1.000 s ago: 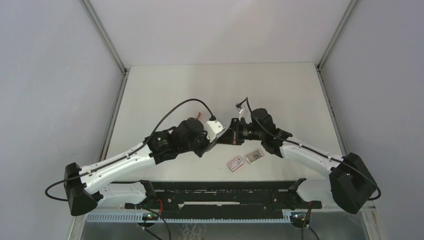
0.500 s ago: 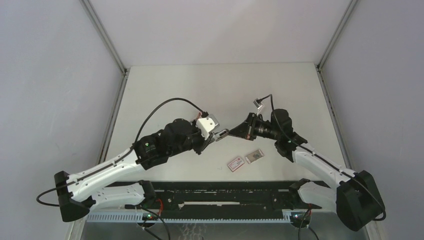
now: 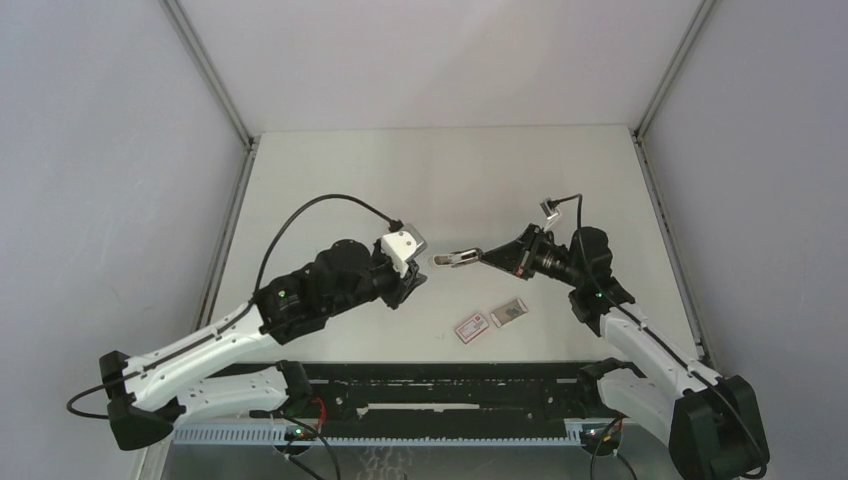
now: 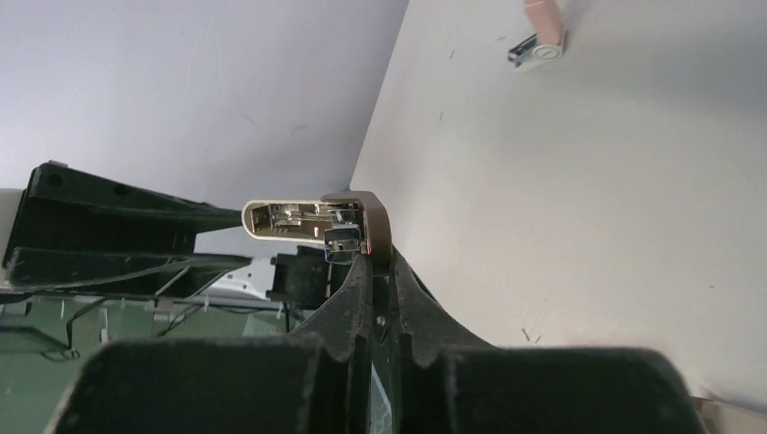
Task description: Load the staples into the stapler
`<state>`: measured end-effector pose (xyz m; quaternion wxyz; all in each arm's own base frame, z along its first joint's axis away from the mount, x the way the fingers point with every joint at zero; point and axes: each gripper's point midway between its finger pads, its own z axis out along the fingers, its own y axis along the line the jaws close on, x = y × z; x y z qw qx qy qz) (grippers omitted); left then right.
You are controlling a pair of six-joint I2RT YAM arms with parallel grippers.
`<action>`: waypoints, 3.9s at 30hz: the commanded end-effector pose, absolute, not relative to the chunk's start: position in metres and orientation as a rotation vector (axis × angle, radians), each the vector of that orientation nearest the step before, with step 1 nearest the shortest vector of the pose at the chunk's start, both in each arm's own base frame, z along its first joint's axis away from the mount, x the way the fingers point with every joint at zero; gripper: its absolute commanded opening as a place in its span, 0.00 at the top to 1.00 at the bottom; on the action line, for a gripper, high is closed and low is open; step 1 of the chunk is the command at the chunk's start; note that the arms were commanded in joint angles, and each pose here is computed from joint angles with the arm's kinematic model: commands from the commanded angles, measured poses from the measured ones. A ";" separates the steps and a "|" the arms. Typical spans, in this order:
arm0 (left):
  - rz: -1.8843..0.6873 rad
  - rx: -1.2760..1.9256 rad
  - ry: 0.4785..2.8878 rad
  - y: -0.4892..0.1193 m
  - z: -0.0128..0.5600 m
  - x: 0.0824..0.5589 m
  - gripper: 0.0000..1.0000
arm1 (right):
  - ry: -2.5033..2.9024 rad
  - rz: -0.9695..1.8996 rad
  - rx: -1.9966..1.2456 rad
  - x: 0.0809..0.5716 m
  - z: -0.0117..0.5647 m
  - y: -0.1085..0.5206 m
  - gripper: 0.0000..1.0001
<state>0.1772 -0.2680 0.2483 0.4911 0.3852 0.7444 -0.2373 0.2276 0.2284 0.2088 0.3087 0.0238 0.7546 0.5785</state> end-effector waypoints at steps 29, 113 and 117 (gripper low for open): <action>-0.308 -0.233 1.846 -0.040 0.301 0.280 0.00 | 1.997 1.189 0.219 0.367 0.150 0.238 1.00; -0.206 -0.228 1.968 -0.018 0.232 0.245 0.02 | 2.595 0.500 -0.311 0.222 0.056 0.194 0.53; -0.198 -0.233 1.971 -0.016 0.232 0.246 0.02 | 2.637 0.423 -0.313 0.214 0.049 0.186 0.56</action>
